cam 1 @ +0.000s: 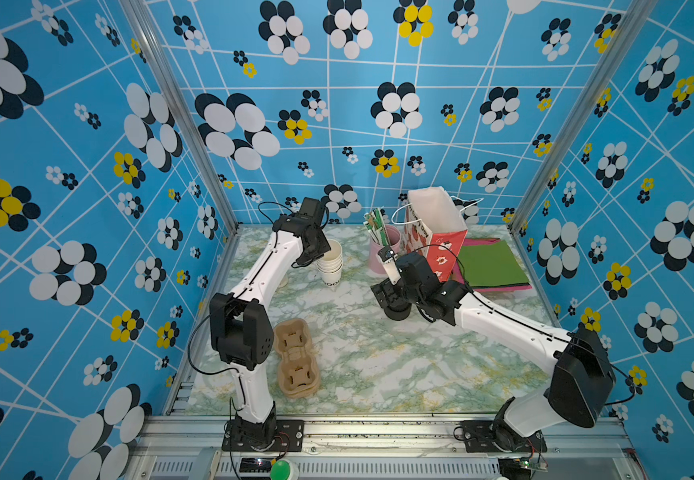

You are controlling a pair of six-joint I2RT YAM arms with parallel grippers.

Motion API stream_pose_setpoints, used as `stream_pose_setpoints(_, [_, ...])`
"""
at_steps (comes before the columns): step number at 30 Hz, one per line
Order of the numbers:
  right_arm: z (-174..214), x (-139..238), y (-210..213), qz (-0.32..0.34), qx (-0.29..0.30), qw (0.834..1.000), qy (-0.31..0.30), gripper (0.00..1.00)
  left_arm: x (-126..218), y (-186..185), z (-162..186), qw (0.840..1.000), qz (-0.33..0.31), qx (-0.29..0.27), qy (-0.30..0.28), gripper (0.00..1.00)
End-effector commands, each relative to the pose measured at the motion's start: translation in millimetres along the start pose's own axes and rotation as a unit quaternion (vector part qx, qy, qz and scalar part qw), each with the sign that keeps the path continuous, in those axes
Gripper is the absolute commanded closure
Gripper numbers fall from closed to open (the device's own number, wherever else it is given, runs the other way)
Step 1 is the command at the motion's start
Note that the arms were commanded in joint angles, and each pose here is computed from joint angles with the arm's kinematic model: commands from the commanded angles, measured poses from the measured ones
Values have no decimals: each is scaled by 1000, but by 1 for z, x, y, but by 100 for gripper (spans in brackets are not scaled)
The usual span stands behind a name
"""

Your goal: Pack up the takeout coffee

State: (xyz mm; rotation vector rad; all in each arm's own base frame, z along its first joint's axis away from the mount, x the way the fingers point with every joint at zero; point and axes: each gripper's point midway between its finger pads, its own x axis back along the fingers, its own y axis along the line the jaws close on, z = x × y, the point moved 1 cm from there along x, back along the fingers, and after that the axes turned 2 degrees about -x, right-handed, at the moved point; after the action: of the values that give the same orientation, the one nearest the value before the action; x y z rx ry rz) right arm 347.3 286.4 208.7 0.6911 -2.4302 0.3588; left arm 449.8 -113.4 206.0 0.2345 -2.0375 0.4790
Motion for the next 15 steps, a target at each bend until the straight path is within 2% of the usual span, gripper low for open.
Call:
stream_pose_setpoints(1, [2, -9, 7, -10, -24, 1000, -1, 1, -4, 1, 1, 1000, -9, 1, -2, 96])
stream_pose_setpoints(8, [-2, -23, 9, -8, -77, 997, -3, 1, -2, 1, 1, 1000, -6, 6, -3, 100])
stream_pose_setpoints(15, [-7, -39, 13, -9, -120, 993, -4, 1, 7, -1, -2, 1000, 2, 9, -10, 100])
